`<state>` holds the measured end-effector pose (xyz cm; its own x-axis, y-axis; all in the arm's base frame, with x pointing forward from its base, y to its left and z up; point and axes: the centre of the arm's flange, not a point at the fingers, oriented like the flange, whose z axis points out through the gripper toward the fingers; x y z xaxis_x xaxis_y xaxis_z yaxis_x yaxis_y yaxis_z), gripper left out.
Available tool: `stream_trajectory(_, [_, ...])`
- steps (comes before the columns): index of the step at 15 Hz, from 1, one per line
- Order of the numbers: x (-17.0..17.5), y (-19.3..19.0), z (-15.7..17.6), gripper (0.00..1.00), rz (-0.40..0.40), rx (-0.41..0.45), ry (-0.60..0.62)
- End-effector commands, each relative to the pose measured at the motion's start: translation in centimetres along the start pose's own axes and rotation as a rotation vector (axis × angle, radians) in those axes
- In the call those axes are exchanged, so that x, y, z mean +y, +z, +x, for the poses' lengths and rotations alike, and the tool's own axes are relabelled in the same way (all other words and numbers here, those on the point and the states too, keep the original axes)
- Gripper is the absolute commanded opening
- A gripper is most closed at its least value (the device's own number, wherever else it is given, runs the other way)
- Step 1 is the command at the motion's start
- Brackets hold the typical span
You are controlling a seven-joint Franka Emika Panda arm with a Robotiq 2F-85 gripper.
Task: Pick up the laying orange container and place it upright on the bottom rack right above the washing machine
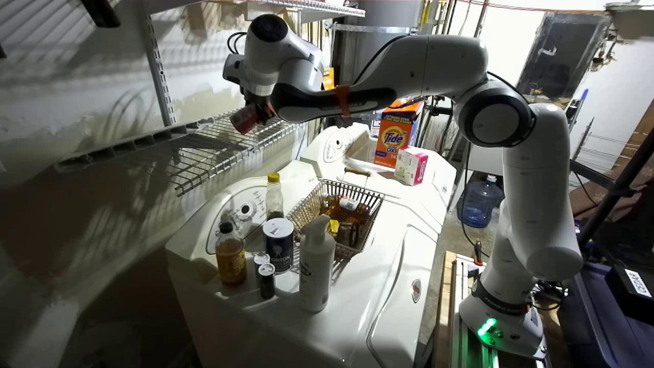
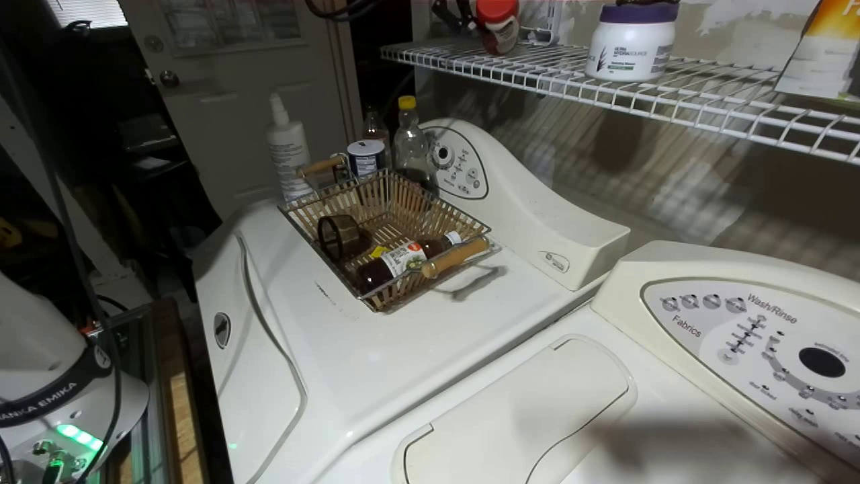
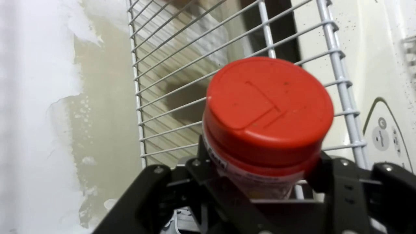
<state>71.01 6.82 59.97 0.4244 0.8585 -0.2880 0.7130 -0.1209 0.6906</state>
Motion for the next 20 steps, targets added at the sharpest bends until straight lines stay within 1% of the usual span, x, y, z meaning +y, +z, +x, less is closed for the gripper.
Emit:
stream_trajectory(1, [-0.7,-0.8,1.0,0.40,-0.048,-0.029,-0.189])
stream_trajectory(5, [-0.5,-1.8,1.9,0.40,-0.093,-0.043,-0.372])
stream_trajectory(8, [-0.3,-2.1,2.7,0.40,-0.108,-0.046,-0.514])
stream_trajectory(14, [-1.1,-2.4,4.1,0.40,-0.145,-0.029,-0.793])
stream_trajectory(20, [-2.1,-2.4,5.0,0.40,-0.240,-0.002,-1.069])
